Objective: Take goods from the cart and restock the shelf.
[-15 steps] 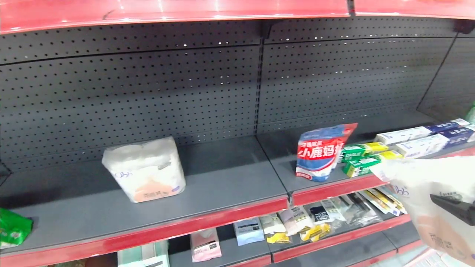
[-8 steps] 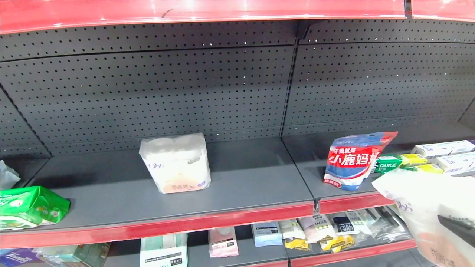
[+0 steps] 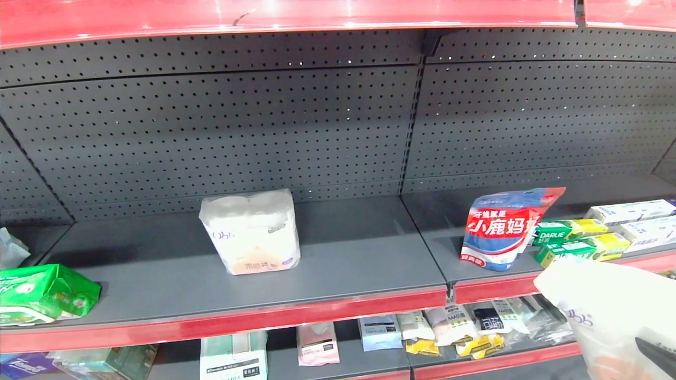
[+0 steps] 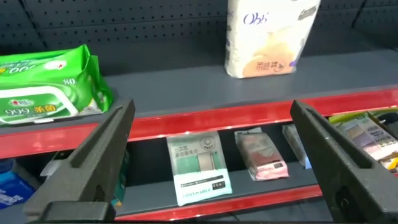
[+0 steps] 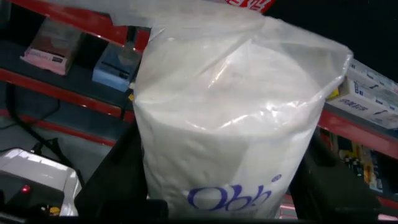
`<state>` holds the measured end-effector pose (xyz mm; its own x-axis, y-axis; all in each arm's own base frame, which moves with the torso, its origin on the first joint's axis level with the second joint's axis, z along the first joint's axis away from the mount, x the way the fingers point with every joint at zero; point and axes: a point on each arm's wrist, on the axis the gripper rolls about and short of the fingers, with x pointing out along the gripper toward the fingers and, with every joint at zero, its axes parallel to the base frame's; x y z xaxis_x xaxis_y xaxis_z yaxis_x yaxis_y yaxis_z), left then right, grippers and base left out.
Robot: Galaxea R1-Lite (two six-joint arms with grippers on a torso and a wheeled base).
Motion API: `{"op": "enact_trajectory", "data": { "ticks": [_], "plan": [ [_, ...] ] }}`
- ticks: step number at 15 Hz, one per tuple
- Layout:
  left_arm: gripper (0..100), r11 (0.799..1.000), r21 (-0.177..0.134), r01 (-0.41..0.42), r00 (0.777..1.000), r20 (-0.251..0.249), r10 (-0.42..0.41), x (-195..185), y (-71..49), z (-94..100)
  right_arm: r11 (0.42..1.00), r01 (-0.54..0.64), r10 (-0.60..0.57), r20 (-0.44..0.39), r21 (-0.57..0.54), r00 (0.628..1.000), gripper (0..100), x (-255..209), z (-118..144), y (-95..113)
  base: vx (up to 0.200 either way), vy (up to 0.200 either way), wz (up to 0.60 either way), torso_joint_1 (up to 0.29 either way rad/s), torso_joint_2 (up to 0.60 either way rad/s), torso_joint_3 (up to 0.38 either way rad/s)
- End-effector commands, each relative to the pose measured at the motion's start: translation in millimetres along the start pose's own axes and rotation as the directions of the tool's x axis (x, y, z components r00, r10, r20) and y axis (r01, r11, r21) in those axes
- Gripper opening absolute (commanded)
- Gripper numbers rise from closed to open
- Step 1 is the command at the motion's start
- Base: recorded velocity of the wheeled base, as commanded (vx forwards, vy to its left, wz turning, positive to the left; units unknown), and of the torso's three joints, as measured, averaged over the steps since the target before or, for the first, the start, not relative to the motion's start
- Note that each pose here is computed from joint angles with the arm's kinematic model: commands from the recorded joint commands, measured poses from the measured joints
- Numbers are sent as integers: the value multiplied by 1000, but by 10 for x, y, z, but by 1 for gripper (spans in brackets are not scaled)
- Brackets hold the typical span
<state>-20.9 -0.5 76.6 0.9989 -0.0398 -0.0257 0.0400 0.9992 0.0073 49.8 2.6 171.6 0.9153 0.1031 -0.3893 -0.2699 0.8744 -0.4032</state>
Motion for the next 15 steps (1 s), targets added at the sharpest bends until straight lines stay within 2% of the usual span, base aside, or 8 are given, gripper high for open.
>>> {"op": "enact_trajectory", "data": {
  "ticks": [1, 5, 6, 7, 8, 9, 13, 15],
  "plan": [
    [100, 1000, 11, 8, 999, -31, -8, 25, 1, 8, 1000, -24, 24, 11, 19, 1000, 0, -7, -39, 29, 0, 0, 0, 0, 0, 0],
    [100, 999, 21, 39, 999, -17, -39, 18, 2, 81, 999, 2, -4, 38, 54, 999, 0, -42, 10, 1, 0, 0, 0, 0, 0, 0],
    [100, 1000, 6, 9, 1000, -14, -9, 54, 12, 496, 998, 24, -27, 41, 53, 999, 0, -55, 45, -20, 0, 0, 0, 0, 0, 0],
    [100, 996, -82, -26, 998, -60, 21, 231, 23, 891, 998, 27, -29, 36, 60, 999, 0, -45, 60, -31, 0, 0, 0, 0, 0, 0],
    [100, 996, -89, -28, 998, -65, 22, 246, 24, 908, 998, 24, -27, 38, 61, 999, 0, -45, 61, -30, 0, 0, 0, 0, 0, 0],
    [100, 994, -96, -58, 988, -150, 43, 518, 33, 1089, 994, -69, 64, 71, 79, 995, 0, -21, 72, -9, 0, 0, 0, 0, 0, 0],
    [100, 999, 4, -42, 962, -270, 41, 708, 37, 974, 985, -104, 95, 71, 137, 993, 0, -23, 0, 35, 0, 0, 0, 0, 0, 0],
    [100, 1000, -8, 29, 941, -337, -30, 854, 24, 944, 985, -104, 96, 63, 137, 993, 0, -10, 1, 33, 0, 0, 0, 0, 0, 0]
  ]
}}
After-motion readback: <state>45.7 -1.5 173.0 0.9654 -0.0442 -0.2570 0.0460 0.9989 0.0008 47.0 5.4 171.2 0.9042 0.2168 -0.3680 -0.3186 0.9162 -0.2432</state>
